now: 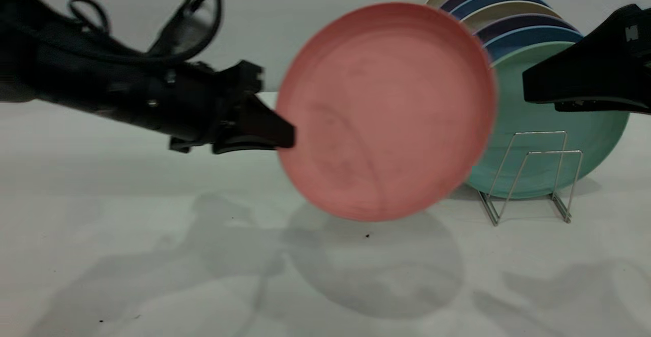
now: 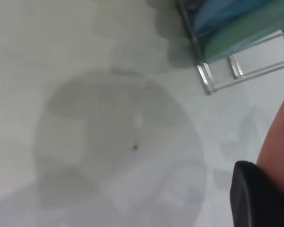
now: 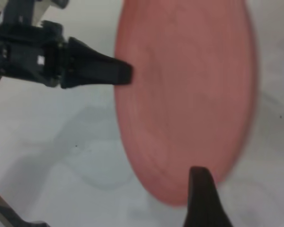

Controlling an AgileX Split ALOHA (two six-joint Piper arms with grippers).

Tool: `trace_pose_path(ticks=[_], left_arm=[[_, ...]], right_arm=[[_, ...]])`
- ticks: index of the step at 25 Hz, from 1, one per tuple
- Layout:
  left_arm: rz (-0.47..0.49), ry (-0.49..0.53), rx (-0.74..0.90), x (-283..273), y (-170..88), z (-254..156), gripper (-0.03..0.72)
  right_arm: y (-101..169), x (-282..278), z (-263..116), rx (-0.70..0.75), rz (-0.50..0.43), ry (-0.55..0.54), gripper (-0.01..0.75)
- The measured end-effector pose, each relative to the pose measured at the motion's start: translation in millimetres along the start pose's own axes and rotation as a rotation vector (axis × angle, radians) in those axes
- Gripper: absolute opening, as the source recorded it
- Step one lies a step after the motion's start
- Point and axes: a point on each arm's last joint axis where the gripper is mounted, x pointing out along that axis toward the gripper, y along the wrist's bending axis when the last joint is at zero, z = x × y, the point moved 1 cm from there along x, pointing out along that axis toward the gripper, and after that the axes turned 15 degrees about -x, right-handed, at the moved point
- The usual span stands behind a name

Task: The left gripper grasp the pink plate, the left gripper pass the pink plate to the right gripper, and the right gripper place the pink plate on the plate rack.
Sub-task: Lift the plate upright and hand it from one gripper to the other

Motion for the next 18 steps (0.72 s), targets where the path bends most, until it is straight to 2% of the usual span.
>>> trace_pose_path(ticks=[4, 9, 15, 18], left_arm=[[-0.018, 0.031, 0.014, 10, -13, -8, 0.016], [-0.028, 0.062, 0.029, 17, -21, -17, 0.016], [-0.044, 0.089, 0.033, 22, -29, -24, 0.016], [-0.061, 0.098, 0.032, 22, -31, -26, 0.016]], right_arm=[[-1, 0, 1, -0.008, -0.014, -0.006, 0.484], [-10, 0, -1, -0.006, -0.096, 0.009, 0.484], [-11, 0, 0, -0.005, -0.104, 0.001, 0.48], [-11, 0, 0, -0.006, -0.104, 0.001, 0.438]])
